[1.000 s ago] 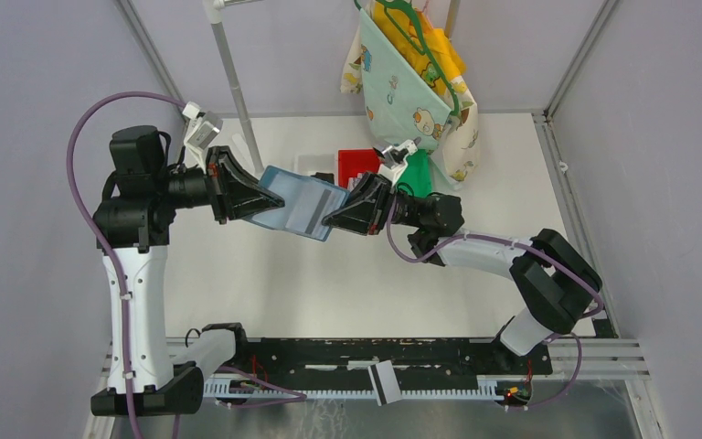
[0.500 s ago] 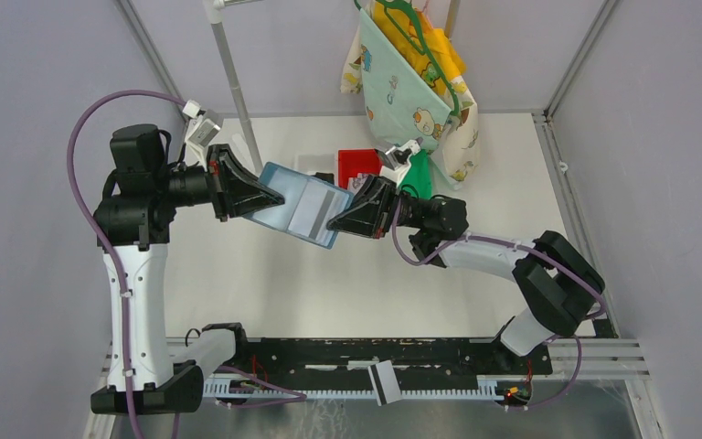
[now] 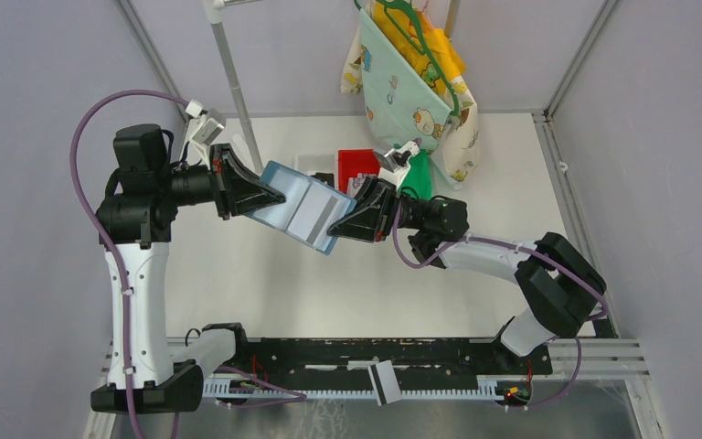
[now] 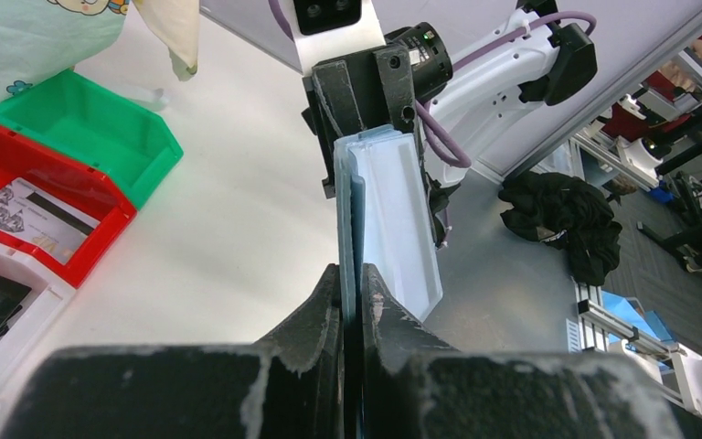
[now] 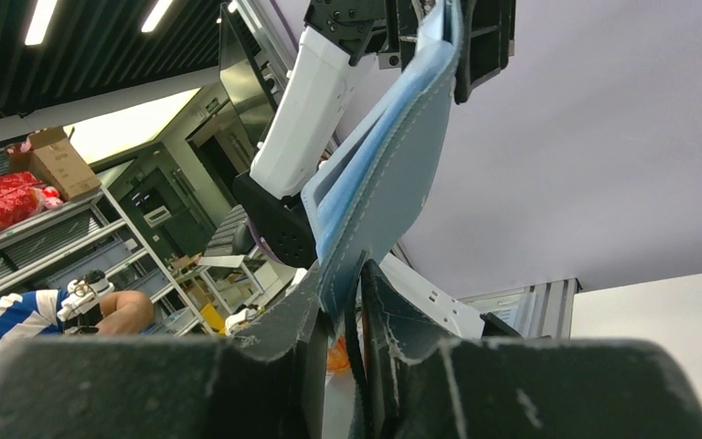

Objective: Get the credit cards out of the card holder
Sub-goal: Remove the credit card from the card holder.

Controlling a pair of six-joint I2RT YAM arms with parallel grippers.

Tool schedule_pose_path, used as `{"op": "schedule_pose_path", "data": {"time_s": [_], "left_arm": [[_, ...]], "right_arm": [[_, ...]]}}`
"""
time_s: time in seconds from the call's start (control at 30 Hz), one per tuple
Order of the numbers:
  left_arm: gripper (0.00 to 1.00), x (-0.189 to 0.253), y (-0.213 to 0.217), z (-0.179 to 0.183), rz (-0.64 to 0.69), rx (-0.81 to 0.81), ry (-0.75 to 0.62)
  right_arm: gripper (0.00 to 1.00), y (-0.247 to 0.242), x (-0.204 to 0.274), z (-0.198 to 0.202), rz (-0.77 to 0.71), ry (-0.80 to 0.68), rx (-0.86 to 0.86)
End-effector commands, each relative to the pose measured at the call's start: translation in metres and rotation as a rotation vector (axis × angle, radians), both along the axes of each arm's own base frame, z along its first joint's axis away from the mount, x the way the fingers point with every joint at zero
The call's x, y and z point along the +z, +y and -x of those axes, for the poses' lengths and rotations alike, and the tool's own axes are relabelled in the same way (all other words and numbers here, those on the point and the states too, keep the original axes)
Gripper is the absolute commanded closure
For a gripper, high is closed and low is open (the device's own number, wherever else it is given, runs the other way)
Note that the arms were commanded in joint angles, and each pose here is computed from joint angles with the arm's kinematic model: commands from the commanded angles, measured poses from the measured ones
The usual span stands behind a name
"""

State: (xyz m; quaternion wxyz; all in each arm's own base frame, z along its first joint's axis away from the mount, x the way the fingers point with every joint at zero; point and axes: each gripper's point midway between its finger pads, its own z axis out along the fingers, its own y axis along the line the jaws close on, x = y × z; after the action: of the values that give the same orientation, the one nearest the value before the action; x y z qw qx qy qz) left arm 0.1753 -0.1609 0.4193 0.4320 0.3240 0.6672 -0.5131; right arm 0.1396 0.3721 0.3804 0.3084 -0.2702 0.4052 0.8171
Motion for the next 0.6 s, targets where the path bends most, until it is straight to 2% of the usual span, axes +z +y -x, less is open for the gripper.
{"op": "schedule_pose_path", "data": {"time_s": [0.0,0.07,0.13,0.27,0.33,0.43,0.57], "left_arm": [[0.95,0.003,0.000,-0.001,-0.015,0.008,-0.063],[0.95,0.004,0.000,0.000,-0.016,0.008,-0.070],[0.95,0.003,0.001,0.000,-0.016,0.005,-0.075],[0.95,0.001,0.000,0.000,-0.018,0.004,-0.073],[0.95,0.001,0.000,0.000,-0.019,0.003,-0.080],[0.95,0.002,0.000,0.001,-0.016,-0.004,-0.082],[0.95,0.002,0.000,0.004,-0.017,-0.002,-0.089]], "right_arm": [[0.78,-0.024,0.044,0.027,-0.165,-0.209,0.020],[0.77,-0.016,0.041,0.016,-0.124,-0.193,-0.019],[0.69,-0.008,0.036,0.005,-0.081,-0.208,-0.086],[0.66,-0.002,0.034,-0.006,-0.022,-0.239,-0.171],[0.68,-0.002,0.037,-0.005,-0.026,-0.249,-0.174],[0.77,-0.002,0.040,-0.002,-0.033,-0.259,-0.171],[0.76,-0.004,0.040,0.003,-0.047,-0.277,-0.151]]}}
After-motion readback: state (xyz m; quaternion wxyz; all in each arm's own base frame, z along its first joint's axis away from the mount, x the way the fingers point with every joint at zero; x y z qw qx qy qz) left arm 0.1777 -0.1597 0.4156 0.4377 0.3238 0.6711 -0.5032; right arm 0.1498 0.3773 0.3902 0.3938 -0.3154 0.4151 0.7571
